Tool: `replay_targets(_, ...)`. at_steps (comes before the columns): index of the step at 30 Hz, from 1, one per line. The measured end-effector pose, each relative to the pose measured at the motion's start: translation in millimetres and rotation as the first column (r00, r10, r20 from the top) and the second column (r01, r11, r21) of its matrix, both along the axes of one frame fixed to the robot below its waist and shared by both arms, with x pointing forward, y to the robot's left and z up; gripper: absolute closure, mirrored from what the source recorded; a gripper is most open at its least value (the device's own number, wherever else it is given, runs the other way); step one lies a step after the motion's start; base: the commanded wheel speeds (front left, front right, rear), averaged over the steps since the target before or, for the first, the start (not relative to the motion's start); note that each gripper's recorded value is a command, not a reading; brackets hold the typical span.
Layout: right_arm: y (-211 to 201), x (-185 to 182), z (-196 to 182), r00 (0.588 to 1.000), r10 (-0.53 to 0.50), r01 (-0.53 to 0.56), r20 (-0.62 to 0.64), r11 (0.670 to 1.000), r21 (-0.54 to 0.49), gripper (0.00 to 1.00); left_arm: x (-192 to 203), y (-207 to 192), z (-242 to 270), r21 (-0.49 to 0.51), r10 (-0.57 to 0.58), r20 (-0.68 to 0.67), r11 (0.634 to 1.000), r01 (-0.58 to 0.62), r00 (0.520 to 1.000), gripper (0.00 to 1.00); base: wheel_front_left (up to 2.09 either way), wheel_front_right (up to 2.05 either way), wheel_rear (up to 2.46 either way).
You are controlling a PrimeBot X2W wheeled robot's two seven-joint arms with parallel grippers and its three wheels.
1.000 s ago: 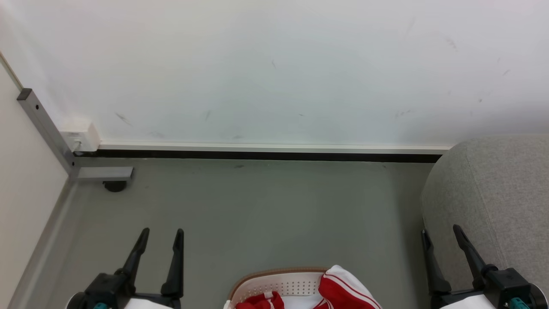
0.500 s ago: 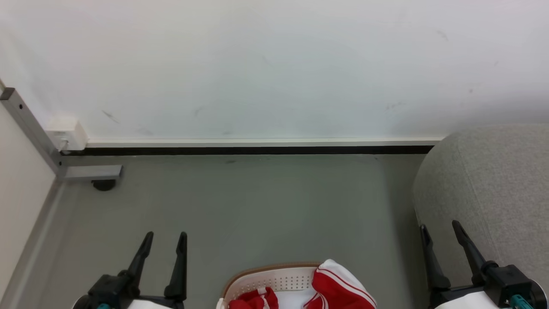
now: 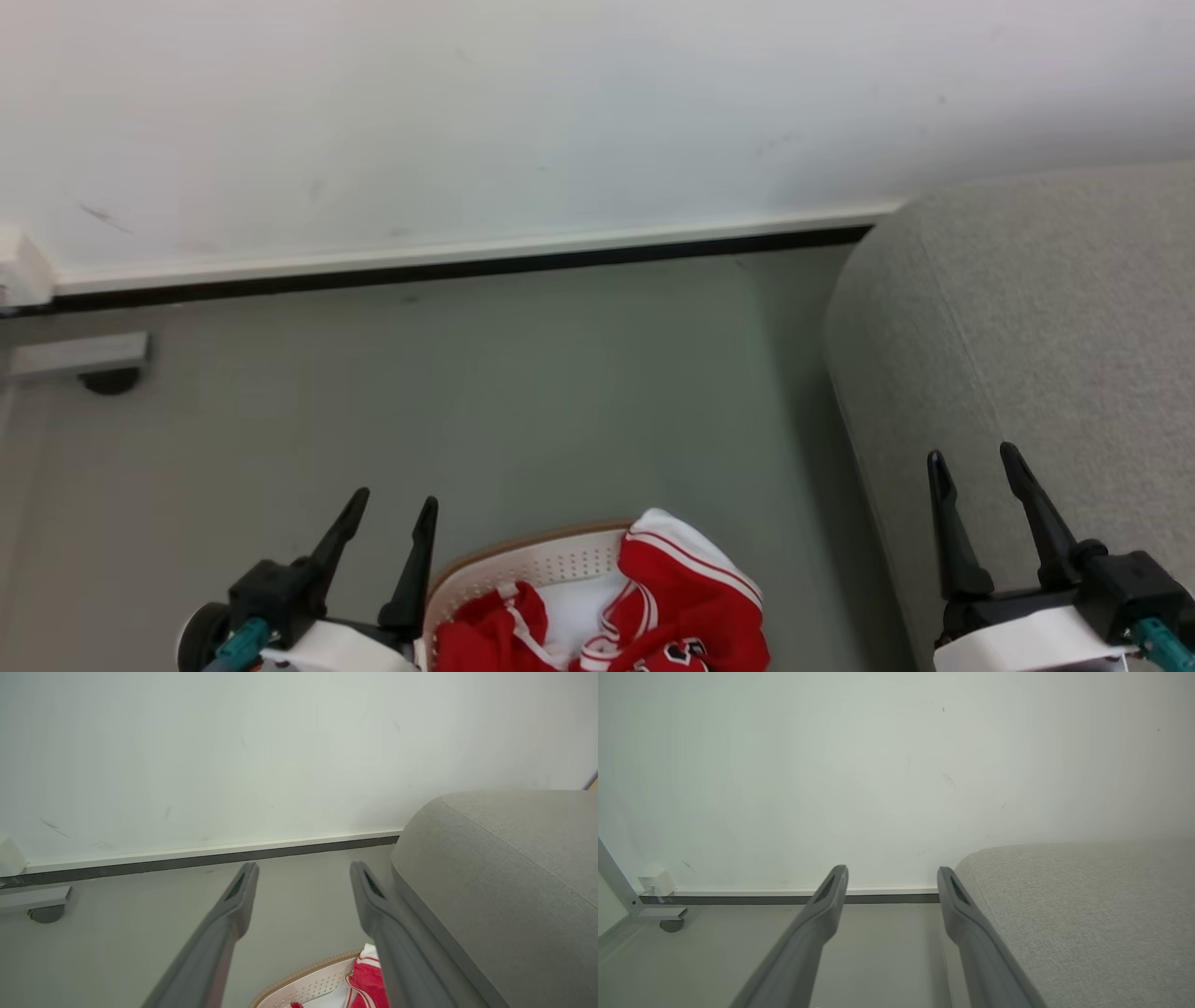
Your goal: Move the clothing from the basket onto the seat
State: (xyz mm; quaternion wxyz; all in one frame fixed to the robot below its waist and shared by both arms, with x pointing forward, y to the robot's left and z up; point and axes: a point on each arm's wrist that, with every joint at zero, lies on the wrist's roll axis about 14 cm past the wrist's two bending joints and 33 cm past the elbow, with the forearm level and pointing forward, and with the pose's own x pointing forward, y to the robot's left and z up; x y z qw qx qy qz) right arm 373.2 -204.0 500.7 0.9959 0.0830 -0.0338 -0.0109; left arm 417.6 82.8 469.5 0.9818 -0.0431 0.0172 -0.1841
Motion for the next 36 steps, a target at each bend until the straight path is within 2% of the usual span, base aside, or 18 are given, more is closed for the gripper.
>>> replay_targets(4, -15.6, 0.1, -3.6, 0.999, -0.047, 0.047, -0.012, 0.999, 0.001, 0.00, 7.1, -20.3, -30.8, 0.045, -0.088, -0.077, 0.995, 0.092, 0.993, 0.00, 0.00, 0.00, 0.00)
replay_targets(8, -30.1, -2.5, -11.2, 0.995, -0.092, 0.092, -0.037, 0.996, 0.002, 0.00, 9.4, -44.3, -64.1, 0.095, -0.193, -0.160, 0.973, 0.210, 0.968, 0.00, 0.00, 0.00, 0.00)
replay_targets(16, -52.1, 3.0, -19.1, 0.986, -0.156, 0.156, -0.063, 0.988, -0.002, 0.00, 6.6, -71.2, -140.7, 0.197, -0.340, -0.362, 0.882, 0.428, 0.868, 0.00, 0.00, 0.00, 0.00)
replay_targets(24, -66.2, 13.4, -35.2, 0.975, -0.194, 0.193, -0.108, 0.981, -0.013, 0.00, -14.4, -80.8, -220.2, 0.244, -0.402, -0.589, 0.739, 0.628, 0.701, 0.00, 0.00, 0.00, 0.00)
replay_targets(30, -71.5, 16.8, -47.9, 0.967, -0.211, 0.212, -0.145, 0.977, -0.006, 0.00, -36.2, -78.1, -269.8, 0.248, -0.406, -0.717, 0.612, 0.751, 0.567, 0.00, 0.00, 0.00, 0.00)
replay_targets(36, -79.4, 17.7, -58.6, 0.956, -0.235, 0.235, -0.178, 0.972, -0.019, 0.00, -39.0, -80.4, -304.8, 0.249, -0.400, -0.781, 0.504, 0.827, 0.479, 0.00, 0.00, 0.00, 0.00)
